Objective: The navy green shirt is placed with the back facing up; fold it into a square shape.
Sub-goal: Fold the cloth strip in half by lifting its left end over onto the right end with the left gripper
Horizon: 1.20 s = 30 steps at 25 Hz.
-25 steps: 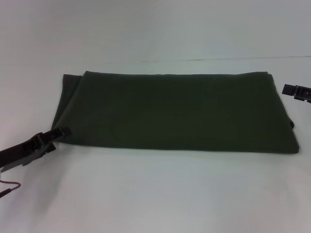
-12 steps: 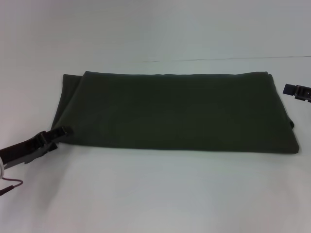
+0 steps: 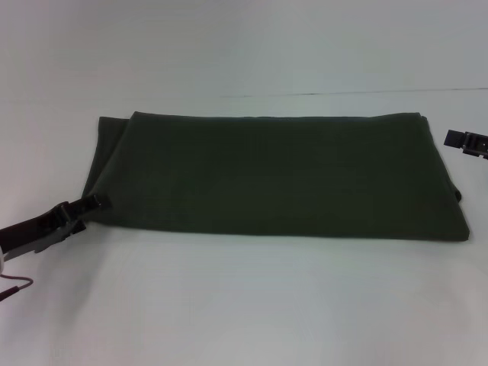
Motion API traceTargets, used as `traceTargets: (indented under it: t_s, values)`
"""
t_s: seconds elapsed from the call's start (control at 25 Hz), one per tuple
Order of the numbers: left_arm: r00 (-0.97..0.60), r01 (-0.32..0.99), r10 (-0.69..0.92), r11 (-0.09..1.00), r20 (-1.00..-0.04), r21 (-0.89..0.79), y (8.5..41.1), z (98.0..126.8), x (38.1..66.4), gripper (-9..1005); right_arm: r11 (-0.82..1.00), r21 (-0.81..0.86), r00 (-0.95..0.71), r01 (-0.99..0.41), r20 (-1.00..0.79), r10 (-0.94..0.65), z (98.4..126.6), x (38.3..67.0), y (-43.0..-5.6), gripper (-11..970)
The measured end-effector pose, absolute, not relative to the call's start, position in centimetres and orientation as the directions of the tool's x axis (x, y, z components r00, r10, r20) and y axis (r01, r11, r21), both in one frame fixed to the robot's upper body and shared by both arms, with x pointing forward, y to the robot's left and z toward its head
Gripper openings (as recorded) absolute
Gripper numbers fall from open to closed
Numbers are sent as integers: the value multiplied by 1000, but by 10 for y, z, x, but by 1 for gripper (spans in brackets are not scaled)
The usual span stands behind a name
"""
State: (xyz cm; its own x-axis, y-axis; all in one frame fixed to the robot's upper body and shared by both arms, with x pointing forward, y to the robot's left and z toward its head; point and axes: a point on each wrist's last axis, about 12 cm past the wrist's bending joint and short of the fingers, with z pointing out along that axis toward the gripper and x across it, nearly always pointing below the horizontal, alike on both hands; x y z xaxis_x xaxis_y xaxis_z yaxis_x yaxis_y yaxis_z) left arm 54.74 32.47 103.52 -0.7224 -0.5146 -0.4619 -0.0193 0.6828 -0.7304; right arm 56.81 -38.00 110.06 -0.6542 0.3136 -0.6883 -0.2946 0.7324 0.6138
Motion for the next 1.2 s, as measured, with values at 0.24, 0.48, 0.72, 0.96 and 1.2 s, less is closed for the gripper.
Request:
traceTargets:
  t_s: [0.24, 0.48, 0.72, 0.96, 1.2]
  values:
    - [-727, -27, -515, 682, -454, -731, 325, 1035, 547, 875, 734, 613, -654, -291, -688, 316, 1100, 568, -380, 729]
    - [-731, -33, -517, 679, -446, -733, 324, 1035, 548, 875, 735, 613, -654, -289, -688, 316, 1100, 569, -380, 729]
    - [-733, -25, -509, 684, -452, -729, 322, 1037, 551, 876, 735, 614, -653, -287, -687, 318, 1100, 568, -381, 728]
    - [-730, -10, -500, 689, -466, -724, 322, 1042, 557, 875, 735, 615, -654, -286, -686, 319, 1099, 568, -381, 728]
    - [-723, -2, -496, 698, -481, -716, 323, 1045, 563, 874, 736, 616, -655, -282, -684, 321, 1098, 566, -382, 728]
